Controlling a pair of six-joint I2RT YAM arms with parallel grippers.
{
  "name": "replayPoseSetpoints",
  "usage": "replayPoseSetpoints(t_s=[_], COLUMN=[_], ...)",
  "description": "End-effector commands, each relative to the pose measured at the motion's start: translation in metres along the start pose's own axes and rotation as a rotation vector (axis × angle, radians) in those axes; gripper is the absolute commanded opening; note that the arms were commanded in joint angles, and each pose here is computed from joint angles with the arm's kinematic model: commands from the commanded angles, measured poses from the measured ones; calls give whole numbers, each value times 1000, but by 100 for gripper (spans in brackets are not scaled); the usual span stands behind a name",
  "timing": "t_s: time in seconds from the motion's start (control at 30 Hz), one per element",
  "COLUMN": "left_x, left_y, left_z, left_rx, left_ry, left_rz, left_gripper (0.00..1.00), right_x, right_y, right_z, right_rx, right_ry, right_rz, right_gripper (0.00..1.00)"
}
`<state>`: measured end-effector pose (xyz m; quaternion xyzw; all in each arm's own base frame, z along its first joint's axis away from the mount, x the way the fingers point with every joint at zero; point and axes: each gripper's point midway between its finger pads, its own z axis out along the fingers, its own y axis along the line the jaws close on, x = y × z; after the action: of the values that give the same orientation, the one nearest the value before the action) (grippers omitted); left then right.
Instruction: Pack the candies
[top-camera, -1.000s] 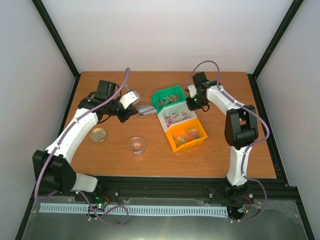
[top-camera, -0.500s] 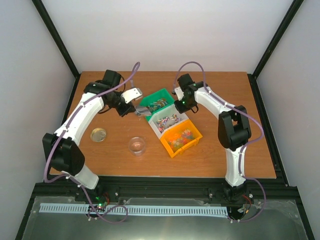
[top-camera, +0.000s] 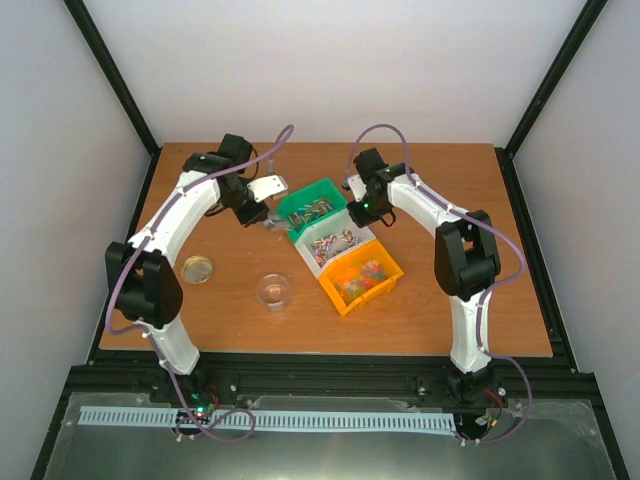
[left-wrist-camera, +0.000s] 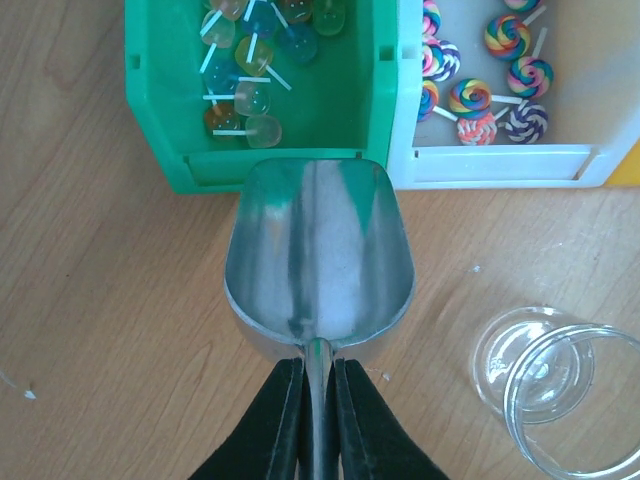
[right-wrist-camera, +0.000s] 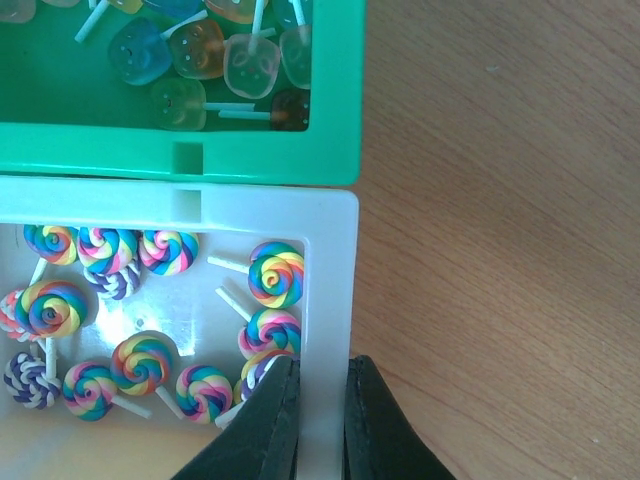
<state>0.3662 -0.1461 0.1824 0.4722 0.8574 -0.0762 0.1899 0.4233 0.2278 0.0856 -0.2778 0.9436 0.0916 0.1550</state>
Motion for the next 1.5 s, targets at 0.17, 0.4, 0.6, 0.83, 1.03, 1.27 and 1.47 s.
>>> replayPoseSetpoints(t_s=[0.17, 0.4, 0.6, 0.83, 1.03, 1.27, 1.47], left_x=[-18, -19, -20, -19, -24, -35, -46], left_y=[21, 27, 32, 30, 30, 32, 30], left_z=[12, 35, 55, 77, 99, 124, 139], left_rx=[-19, -8, 4, 27, 49, 41, 37], left_ry=[2, 47, 96, 122, 89, -20, -168], left_rz=[58, 108, 131, 100, 23, -54, -89], left_gripper=[1, 1, 1, 1, 1, 1, 1], right_x=[-14, -18, -24, -28, -31, -31, -32], right_y=[14, 18, 22, 22, 25, 26, 24], right_z=[-1, 0, 1, 7, 8, 8, 8], right_rx=[-67, -90, -125, -139, -160, -180, -194], right_ry=[-31, -27, -15, -12, -22, -32, -43], right_rz=[-69, -121, -165, -183, -219, -254, -276], right_gripper=[3, 3, 3, 3, 3, 3, 3])
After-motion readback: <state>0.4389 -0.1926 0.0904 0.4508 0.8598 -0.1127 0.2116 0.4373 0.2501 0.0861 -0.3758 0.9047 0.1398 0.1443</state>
